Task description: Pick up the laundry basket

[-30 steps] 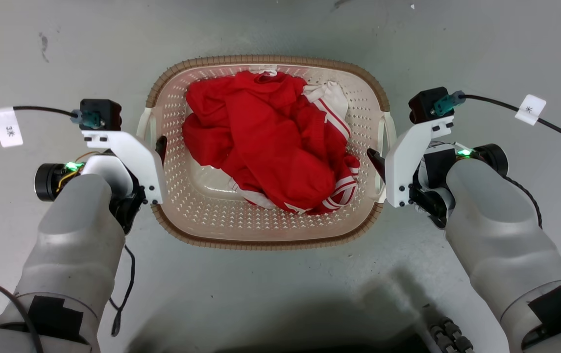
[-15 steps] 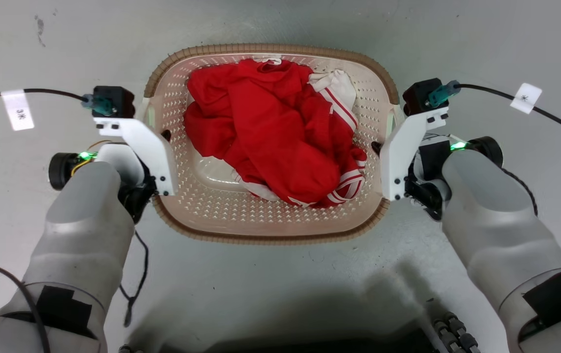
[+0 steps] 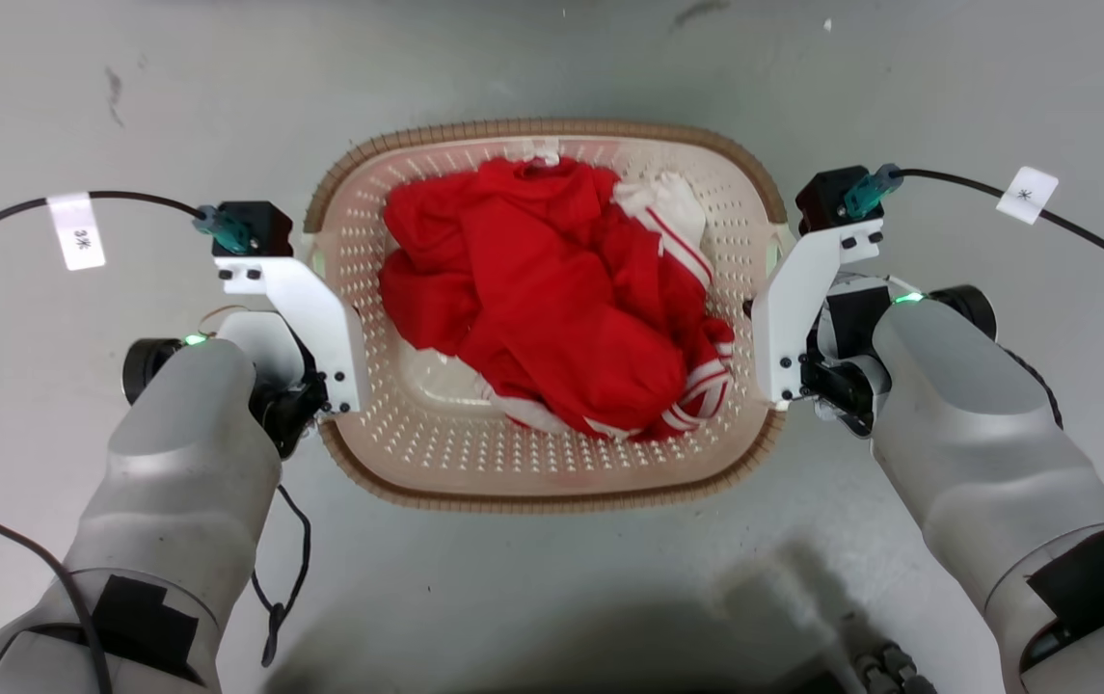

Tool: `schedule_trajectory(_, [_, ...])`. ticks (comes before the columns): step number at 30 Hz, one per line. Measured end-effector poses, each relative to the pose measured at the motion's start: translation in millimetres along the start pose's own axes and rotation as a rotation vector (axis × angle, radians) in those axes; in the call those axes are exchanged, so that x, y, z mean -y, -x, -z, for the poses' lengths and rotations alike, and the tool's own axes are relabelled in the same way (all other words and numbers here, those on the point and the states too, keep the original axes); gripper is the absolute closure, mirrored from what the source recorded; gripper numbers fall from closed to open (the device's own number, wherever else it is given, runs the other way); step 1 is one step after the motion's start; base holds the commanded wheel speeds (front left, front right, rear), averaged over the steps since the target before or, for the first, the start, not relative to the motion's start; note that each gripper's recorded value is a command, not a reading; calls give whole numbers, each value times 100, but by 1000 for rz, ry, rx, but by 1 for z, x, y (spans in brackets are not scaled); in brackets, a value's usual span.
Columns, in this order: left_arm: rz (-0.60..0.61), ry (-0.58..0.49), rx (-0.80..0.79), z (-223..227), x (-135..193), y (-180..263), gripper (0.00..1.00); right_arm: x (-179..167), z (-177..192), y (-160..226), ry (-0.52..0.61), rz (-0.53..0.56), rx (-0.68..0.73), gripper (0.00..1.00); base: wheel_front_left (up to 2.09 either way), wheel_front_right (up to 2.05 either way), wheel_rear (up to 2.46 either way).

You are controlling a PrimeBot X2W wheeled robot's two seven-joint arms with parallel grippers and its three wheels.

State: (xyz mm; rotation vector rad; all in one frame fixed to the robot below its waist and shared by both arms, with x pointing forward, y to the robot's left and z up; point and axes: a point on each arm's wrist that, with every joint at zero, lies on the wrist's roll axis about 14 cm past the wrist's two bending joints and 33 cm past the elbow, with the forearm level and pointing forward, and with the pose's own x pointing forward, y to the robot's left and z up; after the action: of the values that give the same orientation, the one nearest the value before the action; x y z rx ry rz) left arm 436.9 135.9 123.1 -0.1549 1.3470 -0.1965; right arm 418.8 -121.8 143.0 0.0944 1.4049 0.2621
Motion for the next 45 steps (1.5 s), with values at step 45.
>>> schedule_trajectory(45, [92,52,-163,76,63,211,100,-54,82,201,37,1,-124,100,0,0,0])
